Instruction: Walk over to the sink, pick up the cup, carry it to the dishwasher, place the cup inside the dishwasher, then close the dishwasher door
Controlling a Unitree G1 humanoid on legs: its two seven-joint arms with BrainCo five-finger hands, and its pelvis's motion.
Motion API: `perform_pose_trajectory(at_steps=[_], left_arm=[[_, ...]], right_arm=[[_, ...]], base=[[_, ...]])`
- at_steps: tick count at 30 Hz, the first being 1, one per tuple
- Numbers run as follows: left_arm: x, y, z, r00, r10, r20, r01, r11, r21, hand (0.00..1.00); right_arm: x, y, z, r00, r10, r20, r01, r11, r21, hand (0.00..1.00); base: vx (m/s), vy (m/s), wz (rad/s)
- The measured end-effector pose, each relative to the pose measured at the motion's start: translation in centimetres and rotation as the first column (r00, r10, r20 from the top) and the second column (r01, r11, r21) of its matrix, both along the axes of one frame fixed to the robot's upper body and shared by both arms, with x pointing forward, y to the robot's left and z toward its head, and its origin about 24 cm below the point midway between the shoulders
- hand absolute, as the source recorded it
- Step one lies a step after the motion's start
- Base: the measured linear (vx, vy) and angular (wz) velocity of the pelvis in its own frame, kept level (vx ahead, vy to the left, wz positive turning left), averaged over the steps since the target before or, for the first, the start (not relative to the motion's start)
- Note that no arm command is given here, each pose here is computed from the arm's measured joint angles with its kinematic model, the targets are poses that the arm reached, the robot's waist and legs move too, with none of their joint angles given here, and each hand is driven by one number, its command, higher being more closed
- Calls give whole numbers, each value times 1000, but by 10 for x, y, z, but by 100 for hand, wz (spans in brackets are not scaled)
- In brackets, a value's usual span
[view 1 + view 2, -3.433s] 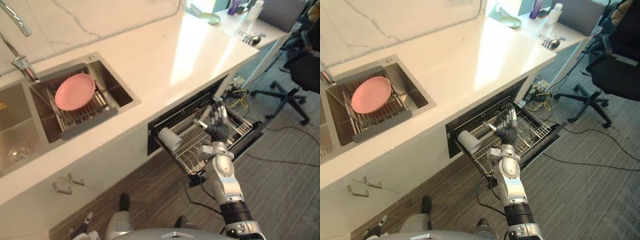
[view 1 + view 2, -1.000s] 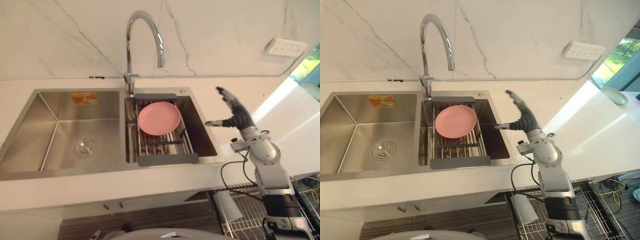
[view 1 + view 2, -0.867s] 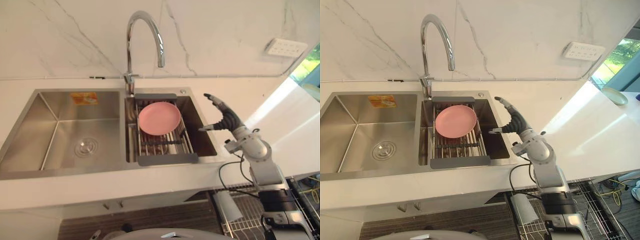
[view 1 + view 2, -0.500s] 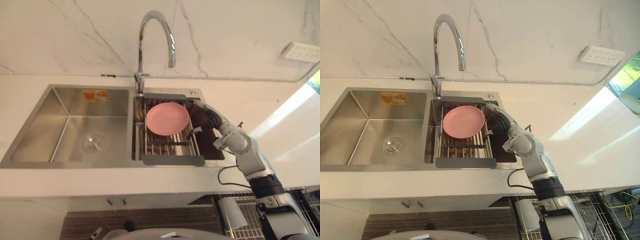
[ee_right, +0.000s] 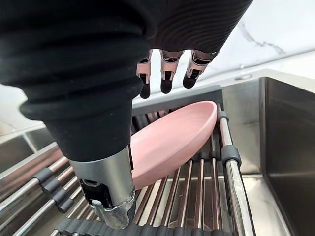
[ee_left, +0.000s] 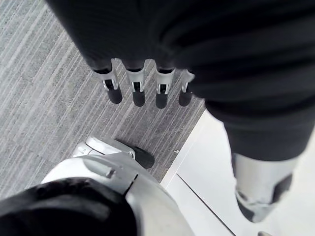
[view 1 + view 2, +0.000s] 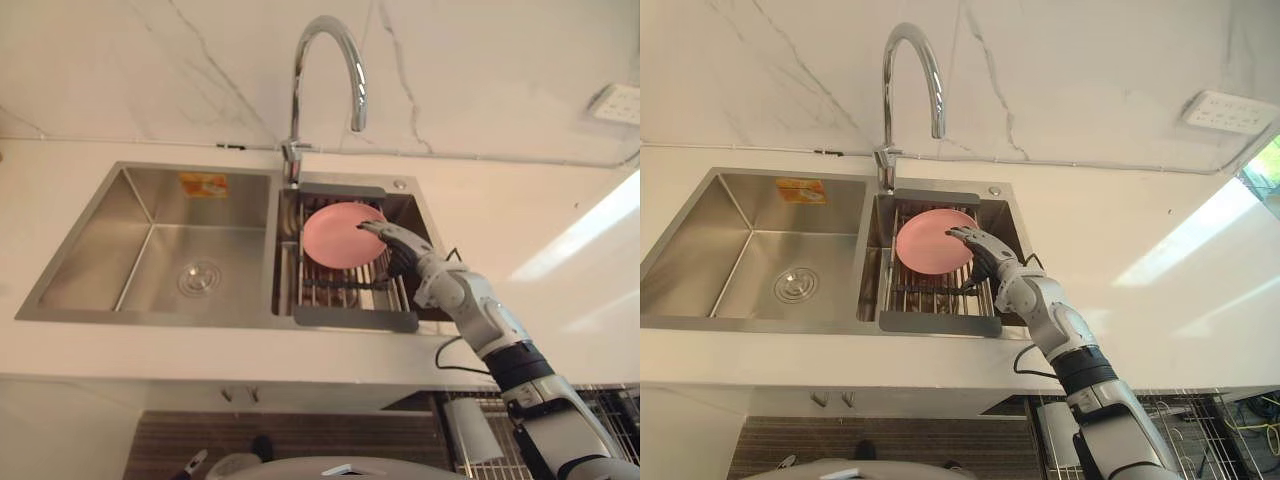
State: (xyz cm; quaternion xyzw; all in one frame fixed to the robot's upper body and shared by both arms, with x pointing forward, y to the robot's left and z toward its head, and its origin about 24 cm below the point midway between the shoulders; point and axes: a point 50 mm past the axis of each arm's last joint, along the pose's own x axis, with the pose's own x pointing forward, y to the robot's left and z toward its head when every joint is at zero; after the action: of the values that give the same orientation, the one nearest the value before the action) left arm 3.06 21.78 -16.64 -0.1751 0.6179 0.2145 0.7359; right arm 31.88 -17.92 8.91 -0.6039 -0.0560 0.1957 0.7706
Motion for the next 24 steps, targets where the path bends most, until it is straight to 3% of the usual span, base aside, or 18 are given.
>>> perform_pose_trajectory(at_steps=[14,24], left_arm=[[8,-2,1,998,-63,10,63,998,6,0],[14,-2,1,996,-90,15,89,996,16,0]], right_arm=[[11,7,-25,1000,4,-7,-6,972,-235,0],[12,3,-41,999,-31,12,33,945,-325,0]], base=[[-15,10,4],[11,20,6]])
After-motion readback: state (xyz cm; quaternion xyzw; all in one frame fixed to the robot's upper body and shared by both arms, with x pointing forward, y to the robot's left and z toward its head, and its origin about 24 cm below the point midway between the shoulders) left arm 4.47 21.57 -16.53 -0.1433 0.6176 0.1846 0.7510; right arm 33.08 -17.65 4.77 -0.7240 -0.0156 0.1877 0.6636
